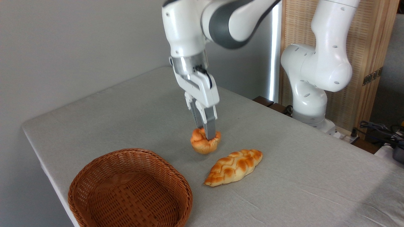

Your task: Put bread into the basket

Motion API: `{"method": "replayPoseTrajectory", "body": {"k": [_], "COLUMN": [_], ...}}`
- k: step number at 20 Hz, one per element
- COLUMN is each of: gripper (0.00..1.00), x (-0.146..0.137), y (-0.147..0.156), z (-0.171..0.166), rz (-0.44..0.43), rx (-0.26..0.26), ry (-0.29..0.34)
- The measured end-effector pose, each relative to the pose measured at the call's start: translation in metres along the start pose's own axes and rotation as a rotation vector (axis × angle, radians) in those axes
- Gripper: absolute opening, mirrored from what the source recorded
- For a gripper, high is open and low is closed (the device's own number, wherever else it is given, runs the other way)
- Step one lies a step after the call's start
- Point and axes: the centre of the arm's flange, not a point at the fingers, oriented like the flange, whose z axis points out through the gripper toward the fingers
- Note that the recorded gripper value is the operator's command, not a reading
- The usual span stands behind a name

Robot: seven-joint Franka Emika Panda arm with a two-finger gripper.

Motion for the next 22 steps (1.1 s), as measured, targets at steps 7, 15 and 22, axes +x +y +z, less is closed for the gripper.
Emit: {"method": "replayPoseTrajectory", "body": {"k": [7,15,22], "gripper": [0.33,0.33,0.32], "x": [0.012,0.111,0.129], "y": [-0.059,-0.143,-0.157], "z": [-0.085,-0.038,-0.027], "rz": [-0.069,-0.168,-0.174], "rx": [0.064,0.039,0.055], "ry": [0.078,0.031,0.053]}}
